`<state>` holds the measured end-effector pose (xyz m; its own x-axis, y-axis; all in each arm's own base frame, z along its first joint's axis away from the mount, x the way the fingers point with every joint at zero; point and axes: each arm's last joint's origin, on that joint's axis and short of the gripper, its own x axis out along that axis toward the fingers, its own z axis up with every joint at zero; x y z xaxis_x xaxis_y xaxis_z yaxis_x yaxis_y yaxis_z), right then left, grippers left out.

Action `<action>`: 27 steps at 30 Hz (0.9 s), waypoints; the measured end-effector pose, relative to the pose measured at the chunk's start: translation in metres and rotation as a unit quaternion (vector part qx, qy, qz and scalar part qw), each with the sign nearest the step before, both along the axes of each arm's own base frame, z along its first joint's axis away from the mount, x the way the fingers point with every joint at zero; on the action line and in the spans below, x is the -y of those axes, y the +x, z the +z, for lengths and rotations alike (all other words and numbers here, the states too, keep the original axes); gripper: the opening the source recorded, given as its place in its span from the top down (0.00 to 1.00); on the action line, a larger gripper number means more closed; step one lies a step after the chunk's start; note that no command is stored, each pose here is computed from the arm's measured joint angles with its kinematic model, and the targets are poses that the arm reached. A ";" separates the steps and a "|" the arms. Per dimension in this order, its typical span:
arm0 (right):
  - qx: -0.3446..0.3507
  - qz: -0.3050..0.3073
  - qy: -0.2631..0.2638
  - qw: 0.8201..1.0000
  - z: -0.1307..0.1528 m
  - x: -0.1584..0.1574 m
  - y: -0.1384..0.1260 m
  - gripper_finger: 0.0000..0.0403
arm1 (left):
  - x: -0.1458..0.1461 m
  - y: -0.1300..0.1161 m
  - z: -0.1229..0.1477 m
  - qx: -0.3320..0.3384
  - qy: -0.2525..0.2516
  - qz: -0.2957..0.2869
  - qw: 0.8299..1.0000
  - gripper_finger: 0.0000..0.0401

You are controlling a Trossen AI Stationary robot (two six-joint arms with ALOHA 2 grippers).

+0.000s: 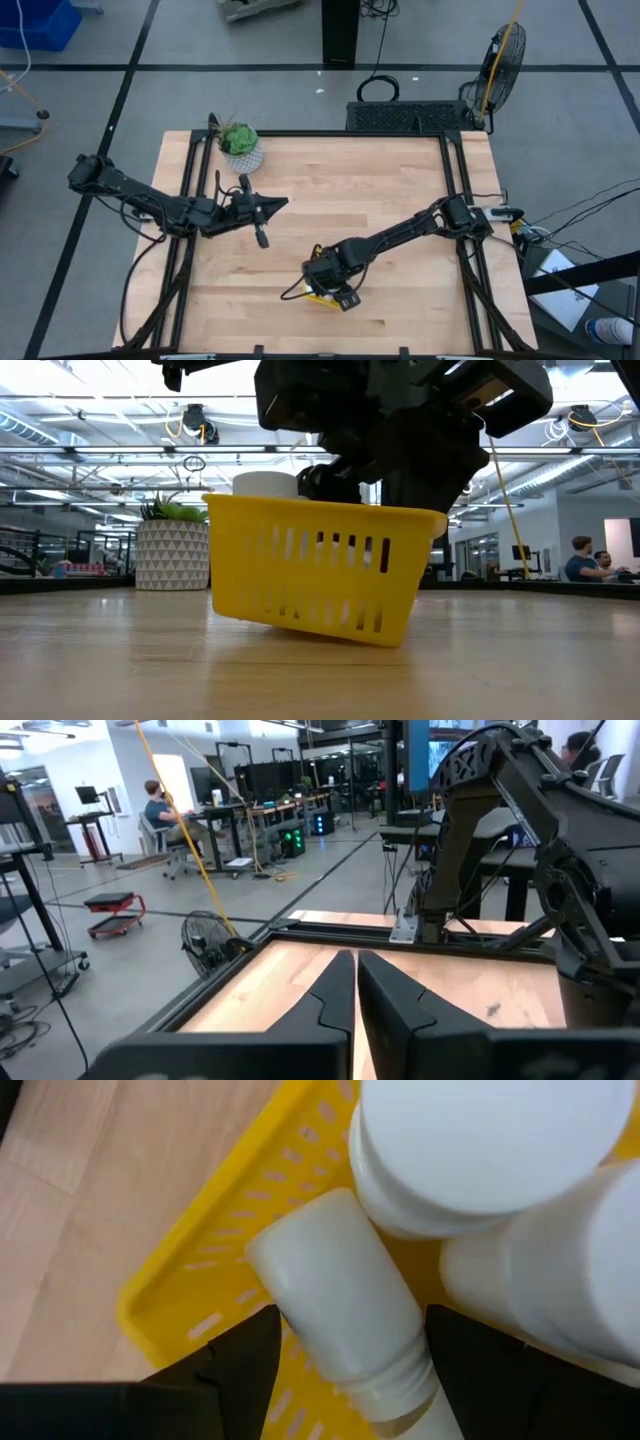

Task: Pick and place pill bottles into a basket
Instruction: Adjust the white medicine bottle in the yellow bin

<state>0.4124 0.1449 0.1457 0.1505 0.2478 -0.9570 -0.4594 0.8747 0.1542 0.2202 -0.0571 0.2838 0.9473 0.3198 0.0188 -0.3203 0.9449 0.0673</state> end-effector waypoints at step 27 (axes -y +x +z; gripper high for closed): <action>0.018 0.012 -0.001 1.000 -0.001 -0.001 0.002 0.28 | -0.001 0.000 0.000 0.001 -0.002 0.012 1.000 0.92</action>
